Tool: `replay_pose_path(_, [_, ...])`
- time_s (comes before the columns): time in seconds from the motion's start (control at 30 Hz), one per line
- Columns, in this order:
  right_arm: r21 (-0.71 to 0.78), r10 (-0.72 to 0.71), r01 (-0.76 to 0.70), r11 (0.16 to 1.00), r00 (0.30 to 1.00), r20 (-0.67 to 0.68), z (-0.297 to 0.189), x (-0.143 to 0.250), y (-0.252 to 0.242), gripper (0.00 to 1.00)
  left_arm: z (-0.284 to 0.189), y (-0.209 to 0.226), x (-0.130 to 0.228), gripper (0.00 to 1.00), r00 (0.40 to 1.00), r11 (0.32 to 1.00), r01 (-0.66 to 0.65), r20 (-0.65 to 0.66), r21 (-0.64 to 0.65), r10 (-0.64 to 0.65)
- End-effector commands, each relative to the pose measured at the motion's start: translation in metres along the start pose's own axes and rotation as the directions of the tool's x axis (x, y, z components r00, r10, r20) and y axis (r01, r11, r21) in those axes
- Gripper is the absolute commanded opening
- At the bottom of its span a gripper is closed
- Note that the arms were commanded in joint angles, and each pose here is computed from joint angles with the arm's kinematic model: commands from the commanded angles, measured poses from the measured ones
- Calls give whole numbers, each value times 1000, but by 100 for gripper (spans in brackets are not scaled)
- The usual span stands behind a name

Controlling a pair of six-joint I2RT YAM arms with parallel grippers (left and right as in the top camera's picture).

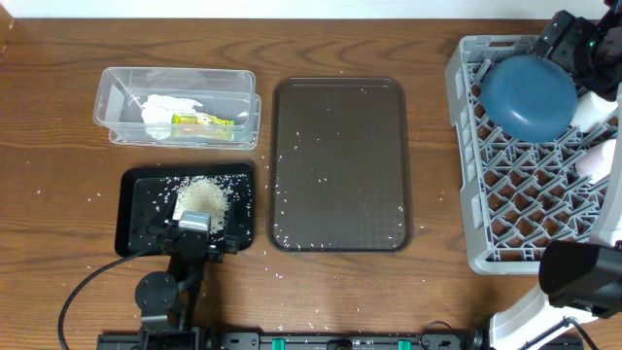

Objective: Sort waste into correct bins and load items into the dishwasher rack

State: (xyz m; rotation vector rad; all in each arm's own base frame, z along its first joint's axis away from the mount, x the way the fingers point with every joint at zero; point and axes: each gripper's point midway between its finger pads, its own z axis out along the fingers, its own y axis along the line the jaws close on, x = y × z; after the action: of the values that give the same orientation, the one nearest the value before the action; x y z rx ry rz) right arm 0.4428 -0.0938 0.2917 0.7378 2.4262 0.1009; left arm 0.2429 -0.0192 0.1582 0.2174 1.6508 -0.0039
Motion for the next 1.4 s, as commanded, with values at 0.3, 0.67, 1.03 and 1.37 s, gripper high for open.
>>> replay_pose_path(0.3, [-4,9,-9,1000,1000,19,-9,-2,0,99,2,-2,16,100,999,1000,15,-38,6,-15])
replay_pose_path(0.67, [-88,13,8,996,974,227,-114,-9,6,99,2,-2,16,100,999,1000,15,-38,6,-15])
replay_pose_path(1.03, [-143,15,39,989,933,360,-210,24,-1,99,2,-2,16,100,999,1000,15,-38,6,-15])
replay_pose_path(1.37, [-221,11,99,970,893,450,-201,70,-3,99,2,-2,16,100,999,1000,15,-38,6,-15])
